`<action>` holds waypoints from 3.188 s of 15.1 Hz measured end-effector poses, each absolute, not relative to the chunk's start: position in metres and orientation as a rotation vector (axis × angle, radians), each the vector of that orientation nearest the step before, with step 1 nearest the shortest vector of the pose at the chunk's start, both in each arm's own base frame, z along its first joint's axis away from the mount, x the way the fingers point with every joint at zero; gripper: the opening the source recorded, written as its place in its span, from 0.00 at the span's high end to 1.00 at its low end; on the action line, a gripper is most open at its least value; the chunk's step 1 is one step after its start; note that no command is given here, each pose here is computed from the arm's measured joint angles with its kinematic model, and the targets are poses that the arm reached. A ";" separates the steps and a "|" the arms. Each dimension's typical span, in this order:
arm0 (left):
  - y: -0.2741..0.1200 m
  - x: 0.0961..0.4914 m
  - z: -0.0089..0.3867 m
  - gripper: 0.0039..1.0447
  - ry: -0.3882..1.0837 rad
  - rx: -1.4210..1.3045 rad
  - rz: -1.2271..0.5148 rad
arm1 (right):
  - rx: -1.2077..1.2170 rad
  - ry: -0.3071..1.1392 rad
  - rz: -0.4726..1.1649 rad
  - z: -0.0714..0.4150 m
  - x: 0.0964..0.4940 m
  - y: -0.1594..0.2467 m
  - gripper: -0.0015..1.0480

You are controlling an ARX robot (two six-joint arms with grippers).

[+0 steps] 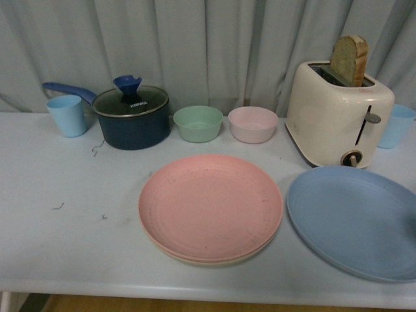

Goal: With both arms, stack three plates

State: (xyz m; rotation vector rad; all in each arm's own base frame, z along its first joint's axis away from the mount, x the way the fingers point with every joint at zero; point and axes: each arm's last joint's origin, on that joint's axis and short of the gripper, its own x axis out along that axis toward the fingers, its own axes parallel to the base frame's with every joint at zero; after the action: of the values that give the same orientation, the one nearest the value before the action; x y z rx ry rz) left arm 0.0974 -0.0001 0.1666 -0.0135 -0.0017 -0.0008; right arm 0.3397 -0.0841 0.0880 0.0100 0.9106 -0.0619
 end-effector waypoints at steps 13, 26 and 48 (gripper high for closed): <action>0.000 0.097 0.167 0.06 -0.002 -0.014 -0.001 | -0.071 0.916 -0.093 0.062 0.379 -0.071 0.79; 0.000 0.097 0.167 0.06 -0.002 -0.014 -0.001 | 0.289 0.647 0.209 0.165 0.350 0.046 0.97; 0.000 0.097 0.167 0.06 -0.002 -0.014 -0.001 | 0.284 0.816 0.132 0.106 0.382 0.125 0.97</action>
State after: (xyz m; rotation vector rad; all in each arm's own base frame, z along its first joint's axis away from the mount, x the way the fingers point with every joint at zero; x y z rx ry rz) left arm 0.0974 -0.0001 0.1666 -0.0135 -0.0017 -0.0012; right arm 0.3819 0.1246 0.1055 0.2837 0.8157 0.1315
